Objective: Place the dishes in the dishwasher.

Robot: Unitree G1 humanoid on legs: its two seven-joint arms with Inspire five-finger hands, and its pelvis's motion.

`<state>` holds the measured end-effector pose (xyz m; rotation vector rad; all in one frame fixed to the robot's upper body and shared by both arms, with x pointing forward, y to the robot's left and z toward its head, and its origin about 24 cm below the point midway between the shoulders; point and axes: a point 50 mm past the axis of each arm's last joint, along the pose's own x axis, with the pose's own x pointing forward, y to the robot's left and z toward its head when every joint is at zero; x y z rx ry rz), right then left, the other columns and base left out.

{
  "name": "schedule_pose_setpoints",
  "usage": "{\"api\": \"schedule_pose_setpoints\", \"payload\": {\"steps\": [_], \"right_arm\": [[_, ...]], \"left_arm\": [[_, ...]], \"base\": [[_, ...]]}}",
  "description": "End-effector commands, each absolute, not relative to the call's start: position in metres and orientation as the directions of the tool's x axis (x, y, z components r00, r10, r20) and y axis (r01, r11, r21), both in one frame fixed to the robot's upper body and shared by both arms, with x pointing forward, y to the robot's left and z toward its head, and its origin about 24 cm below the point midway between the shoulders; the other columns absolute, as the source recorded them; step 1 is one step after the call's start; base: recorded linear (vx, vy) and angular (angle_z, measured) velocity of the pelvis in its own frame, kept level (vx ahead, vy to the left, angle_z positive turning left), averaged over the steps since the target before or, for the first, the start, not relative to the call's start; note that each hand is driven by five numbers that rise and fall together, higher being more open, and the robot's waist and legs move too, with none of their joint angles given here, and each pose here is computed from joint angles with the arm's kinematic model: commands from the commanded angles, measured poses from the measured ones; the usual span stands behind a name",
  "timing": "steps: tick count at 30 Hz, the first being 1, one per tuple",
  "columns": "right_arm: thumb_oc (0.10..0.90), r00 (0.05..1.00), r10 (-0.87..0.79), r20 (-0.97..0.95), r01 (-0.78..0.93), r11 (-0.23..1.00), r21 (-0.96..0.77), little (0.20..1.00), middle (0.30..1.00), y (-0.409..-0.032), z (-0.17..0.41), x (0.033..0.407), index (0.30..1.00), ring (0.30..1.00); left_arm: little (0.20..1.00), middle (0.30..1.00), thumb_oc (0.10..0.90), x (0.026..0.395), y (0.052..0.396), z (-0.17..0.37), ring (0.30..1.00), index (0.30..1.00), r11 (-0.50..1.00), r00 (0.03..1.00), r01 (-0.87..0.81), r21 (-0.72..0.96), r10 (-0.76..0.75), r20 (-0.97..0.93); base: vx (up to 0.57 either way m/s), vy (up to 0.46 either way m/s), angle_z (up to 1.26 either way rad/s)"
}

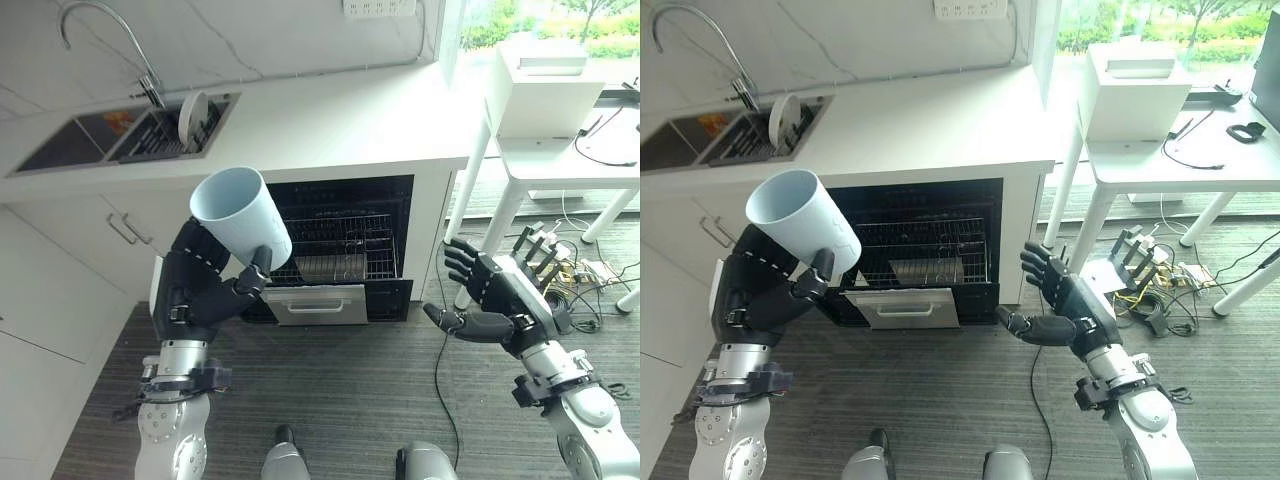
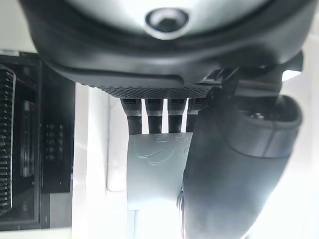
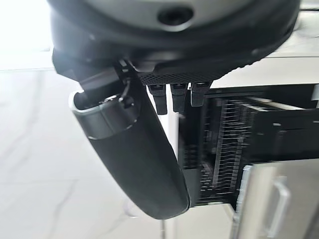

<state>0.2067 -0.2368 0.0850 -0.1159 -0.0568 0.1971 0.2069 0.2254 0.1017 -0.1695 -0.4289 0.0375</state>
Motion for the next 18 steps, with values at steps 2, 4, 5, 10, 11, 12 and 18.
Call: {"api": "schedule_pose_setpoints", "payload": {"steps": [2,4,5,10,11,12,18], "right_arm": [[0.800,0.899,0.246,0.363,-0.253,0.967,-0.029,0.900,0.900,-0.221,0.139,0.212,0.900,0.900],[0.800,0.904,0.213,0.371,-0.232,0.973,0.008,0.900,0.900,-0.218,0.138,0.213,0.900,0.900],[0.800,0.906,0.197,0.376,-0.220,0.975,0.019,0.900,0.900,-0.216,0.137,0.214,0.900,0.900],[0.800,0.898,0.227,0.376,-0.254,0.967,0.023,0.900,0.900,-0.206,0.134,0.218,0.900,0.900],[0.800,0.900,0.228,0.371,-0.258,0.966,0.032,0.900,0.900,-0.202,0.132,0.220,0.900,0.900],[0.800,0.901,0.230,0.368,-0.261,0.965,0.035,0.900,0.900,-0.201,0.132,0.221,0.900,0.900],[0.800,0.877,0.253,0.409,-0.308,0.949,0.073,0.900,0.900,-0.195,0.138,0.223,0.900,0.900]], "left_arm": [[0.300,0.300,0.400,0.202,0.239,0.167,0.300,0.300,0.997,0.713,0.007,-0.076,0.048,0.700],[0.300,0.300,0.400,0.208,0.237,0.174,0.300,0.300,0.999,0.701,0.014,-0.050,0.026,0.712],[0.300,0.300,0.400,0.211,0.234,0.177,0.300,0.300,0.999,0.700,0.026,-0.038,0.009,0.714],[0.300,0.300,0.400,0.218,0.229,0.182,0.300,0.300,0.999,0.706,0.049,0.008,-0.041,0.707],[0.300,0.300,0.400,0.219,0.226,0.183,0.300,0.300,0.998,0.705,0.059,0.024,-0.059,0.707],[0.300,0.300,0.400,0.219,0.226,0.183,0.300,0.300,0.998,0.704,0.055,0.028,-0.059,0.708],[0.300,0.300,0.400,0.223,0.218,0.187,0.300,0.300,0.993,0.687,-0.032,0.113,-0.061,0.724]], "base": [[0.21,0.368,-0.50],[0.20,0.335,-0.08],[0.17,0.314,0.38],[0.19,0.297,0.31],[0.18,0.236,0.20],[0.18,0.205,0.19],[0.18,-0.168,-0.28]]}}
